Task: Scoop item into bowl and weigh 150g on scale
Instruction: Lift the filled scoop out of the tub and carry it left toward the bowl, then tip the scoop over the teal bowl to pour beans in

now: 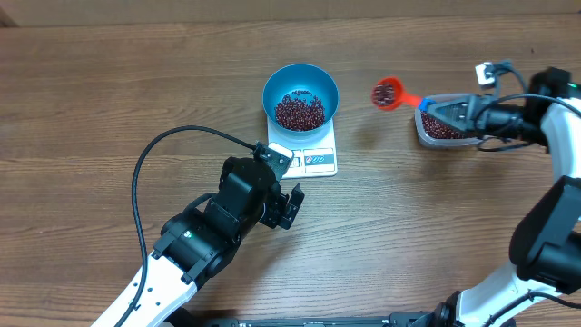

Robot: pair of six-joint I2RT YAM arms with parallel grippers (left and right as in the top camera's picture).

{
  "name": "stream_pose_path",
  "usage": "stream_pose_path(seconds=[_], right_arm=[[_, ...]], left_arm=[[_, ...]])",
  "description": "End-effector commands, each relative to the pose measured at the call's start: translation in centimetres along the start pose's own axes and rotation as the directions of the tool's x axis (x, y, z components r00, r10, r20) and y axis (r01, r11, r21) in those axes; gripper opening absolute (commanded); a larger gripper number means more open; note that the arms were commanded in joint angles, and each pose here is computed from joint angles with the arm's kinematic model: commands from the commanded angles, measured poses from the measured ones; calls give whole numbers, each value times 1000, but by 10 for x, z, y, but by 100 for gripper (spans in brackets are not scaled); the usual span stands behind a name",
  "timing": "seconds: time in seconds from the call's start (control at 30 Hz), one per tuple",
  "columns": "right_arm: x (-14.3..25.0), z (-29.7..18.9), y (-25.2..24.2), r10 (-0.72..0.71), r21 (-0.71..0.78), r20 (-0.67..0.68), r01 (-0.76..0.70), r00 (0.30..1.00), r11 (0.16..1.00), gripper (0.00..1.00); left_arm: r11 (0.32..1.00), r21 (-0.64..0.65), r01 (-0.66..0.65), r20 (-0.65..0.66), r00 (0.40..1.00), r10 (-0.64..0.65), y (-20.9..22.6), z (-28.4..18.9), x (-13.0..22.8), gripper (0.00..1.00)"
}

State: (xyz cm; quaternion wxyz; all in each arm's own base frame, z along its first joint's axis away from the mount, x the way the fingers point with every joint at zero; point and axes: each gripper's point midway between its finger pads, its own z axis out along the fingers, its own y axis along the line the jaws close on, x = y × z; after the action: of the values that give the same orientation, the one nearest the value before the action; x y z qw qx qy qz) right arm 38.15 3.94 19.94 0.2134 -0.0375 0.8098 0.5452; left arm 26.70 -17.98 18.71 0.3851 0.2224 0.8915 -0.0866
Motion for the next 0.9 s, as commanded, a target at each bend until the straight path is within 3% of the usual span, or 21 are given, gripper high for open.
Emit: stream_pose_path(seconds=[0.0,0.23,0.57,0.87], right_arm=[[3,19,13,-27,-64,-26,25,999,998,4],[12,56,31,-120,-111,-103,108,987,988,4],[7,90,43,-325,-158,-108,307,939,938,4],[5,116,27,-464,-47,-174,463,869,885,4]], left_arm=[[1000,8,-14,-9,1000,14,-1,2,2,100],[1000,8,-14,-9,1000,14,-1,2,2,100],[1000,8,-14,-9,1000,14,-1,2,2,100],[1000,8,-14,-9,1000,14,-1,2,2,100]])
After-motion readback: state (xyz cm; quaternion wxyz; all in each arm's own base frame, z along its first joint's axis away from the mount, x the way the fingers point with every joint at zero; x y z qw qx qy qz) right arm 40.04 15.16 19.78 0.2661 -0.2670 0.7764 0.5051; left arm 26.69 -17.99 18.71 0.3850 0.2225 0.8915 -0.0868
